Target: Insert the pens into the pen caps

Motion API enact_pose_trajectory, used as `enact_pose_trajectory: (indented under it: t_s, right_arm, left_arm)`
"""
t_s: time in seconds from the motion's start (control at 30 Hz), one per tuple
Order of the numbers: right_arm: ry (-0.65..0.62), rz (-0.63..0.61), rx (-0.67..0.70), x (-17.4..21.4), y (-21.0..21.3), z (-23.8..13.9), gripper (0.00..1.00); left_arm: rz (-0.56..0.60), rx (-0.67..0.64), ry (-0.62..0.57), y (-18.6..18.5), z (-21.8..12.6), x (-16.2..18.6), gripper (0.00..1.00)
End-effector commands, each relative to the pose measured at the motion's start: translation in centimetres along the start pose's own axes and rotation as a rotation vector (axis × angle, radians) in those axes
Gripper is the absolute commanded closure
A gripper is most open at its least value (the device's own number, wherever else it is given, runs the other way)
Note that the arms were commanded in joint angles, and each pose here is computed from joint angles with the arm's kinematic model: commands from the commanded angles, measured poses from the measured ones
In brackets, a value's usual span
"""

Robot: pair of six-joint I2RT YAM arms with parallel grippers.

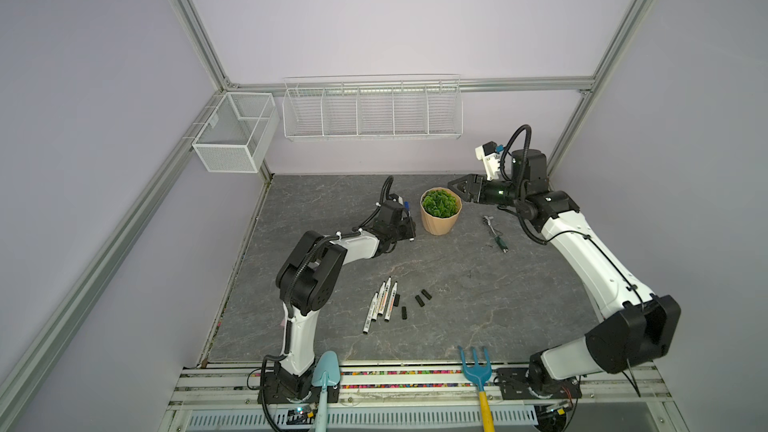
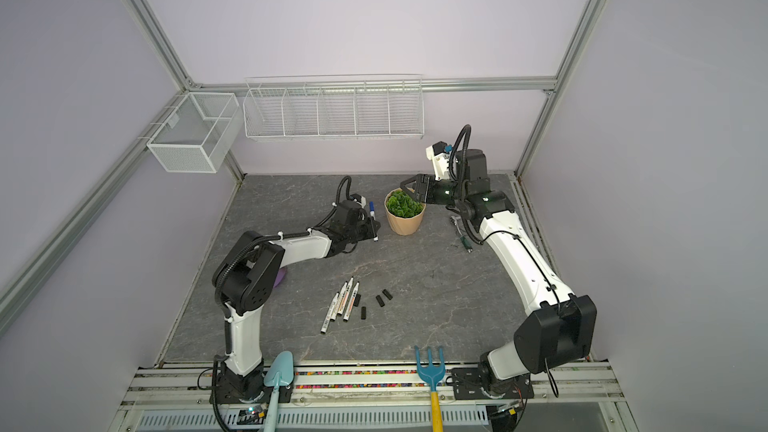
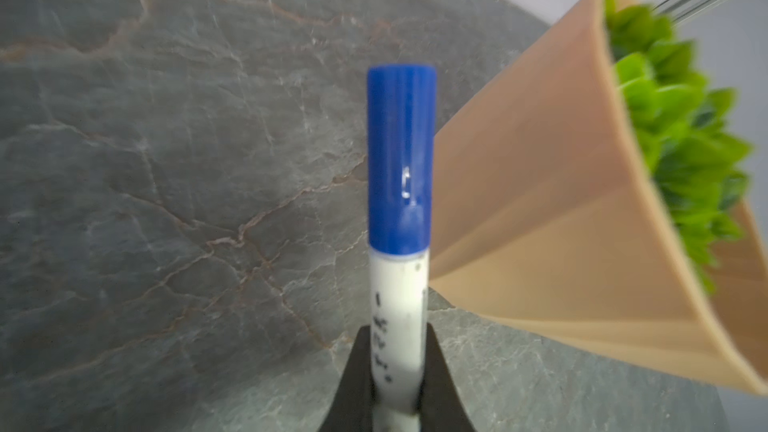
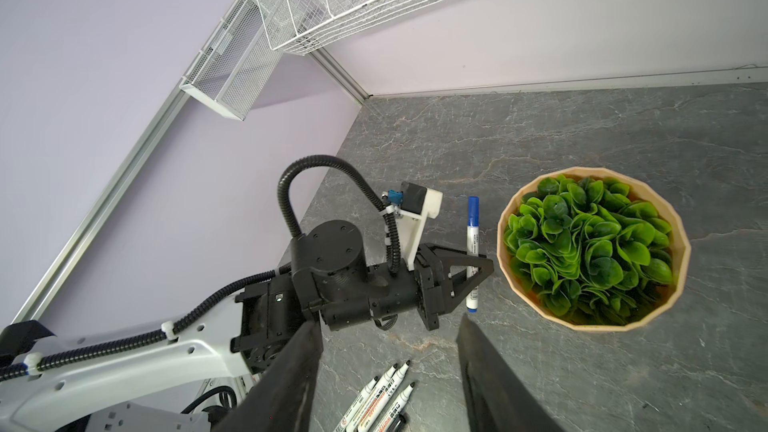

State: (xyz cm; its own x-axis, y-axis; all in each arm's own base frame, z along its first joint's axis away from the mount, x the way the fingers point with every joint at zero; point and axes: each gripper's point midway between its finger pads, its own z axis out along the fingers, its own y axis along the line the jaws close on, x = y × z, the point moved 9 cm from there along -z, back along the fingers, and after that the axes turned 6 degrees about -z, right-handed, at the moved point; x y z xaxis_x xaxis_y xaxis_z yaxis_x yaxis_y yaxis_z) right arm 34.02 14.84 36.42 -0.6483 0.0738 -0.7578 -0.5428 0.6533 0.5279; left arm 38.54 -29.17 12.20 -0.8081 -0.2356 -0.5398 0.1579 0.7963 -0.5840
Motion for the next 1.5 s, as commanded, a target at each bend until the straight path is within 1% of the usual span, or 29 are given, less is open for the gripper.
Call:
enact_pose_trajectory:
  t_s: [0.0, 0.13, 0.17, 0.2, 0.23, 0.33, 0.4, 0.43, 0.63, 0.67, 0.73, 0.8, 0.87, 0.97, 1.07, 1.1, 1.27, 1.37, 1.47]
  right_arm:
    - [0.009, -0.002, 0.014, 0.5, -0.5, -0.1, 0.43]
    - [0.008, 0.001, 0.023, 0.6, -0.9, -0.2, 0.44]
    - [0.007, 0.003, 0.026, 0.6, -0.9, -0.3, 0.44]
    - [0.008, 0.007, 0.025, 0.6, -1.0, -0.3, 0.44]
    - [0.009, 0.007, 0.025, 0.8, -1.1, -0.2, 0.45]
    - [0.008, 0.014, 0.026, 0.8, -1.3, -0.2, 0.45]
    - [0.011, 0.016, 0.026, 0.9, -1.4, -0.1, 0.45]
    - [0.014, 0.019, 0.027, 1.0, -1.5, 0.0, 0.45]
    - [0.016, 0.022, 0.037, 1.1, -1.7, 0.0, 0.46]
    - [0.016, 0.024, 0.036, 1.1, -1.7, 0.0, 0.46]
    - [0.018, 0.028, 0.028, 1.1, -1.7, 0.1, 0.46]
    - [0.029, 0.037, 0.023, 1.3, -1.9, 0.4, 0.46]
    - [0.056, 0.061, 0.051, 1.6, -2.4, 0.8, 0.46]
    - [0.085, 0.092, 0.092, 2.4, -3.3, 1.3, 0.46]
    - [0.107, 0.110, 0.118, 2.9, -3.8, 1.8, 0.47]
    - [0.123, 0.114, 0.134, 3.1, -4.1, 2.1, 0.47]
    - [0.226, 0.163, 0.214, 5.4, -5.6, 4.0, 0.48]
    - [0.325, 0.174, 0.282, 7.9, -6.7, 5.9, 0.49]
    - [0.403, 0.202, 0.299, 10.4, -7.8, 7.9, 0.50]
  left_arm:
    - [-0.034, -0.066, 0.117, 0.8, 1.3, 0.9, 1.00]
    - [-0.054, -0.114, 0.147, 1.4, 2.3, 1.3, 1.00]
    - [-0.058, -0.111, 0.151, 1.4, 2.4, 1.4, 0.95]
    - [-0.058, -0.107, 0.161, 1.4, 2.5, 1.5, 0.84]
    - [-0.060, -0.108, 0.170, 1.4, 2.6, 1.6, 0.78]
    - [-0.054, -0.103, 0.191, 1.2, 2.9, 2.0, 0.63]
    - [-0.051, -0.092, 0.203, 1.1, 3.0, 2.2, 0.55]
    - [-0.047, -0.085, 0.211, 1.0, 3.1, 2.3, 0.52]
    - [-0.033, -0.084, 0.211, 0.4, 2.7, 2.2, 0.50]
    - [-0.030, -0.082, 0.213, 0.3, 2.7, 2.1, 0.50]
    - [-0.028, -0.076, 0.218, 0.2, 2.7, 2.1, 0.55]
    - [-0.028, -0.068, 0.229, 0.2, 2.8, 2.3, 0.54]
    - [-0.030, -0.065, 0.241, 0.3, 2.8, 2.4, 0.53]
    - [-0.036, -0.073, 0.270, 0.5, 2.8, 2.7, 0.51]
    - [-0.058, -0.102, 0.335, 0.9, 2.8, 2.7, 0.49]
    - [-0.058, -0.102, 0.356, 0.9, 2.8, 2.9, 0.50]
    - [-0.005, -0.124, 0.360, 1.2, 1.4, 3.2, 0.49]
    - [0.009, -0.125, 0.375, 1.4, 0.8, 3.5, 0.48]
    - [0.014, -0.110, 0.403, 1.4, 0.7, 3.8, 0.45]
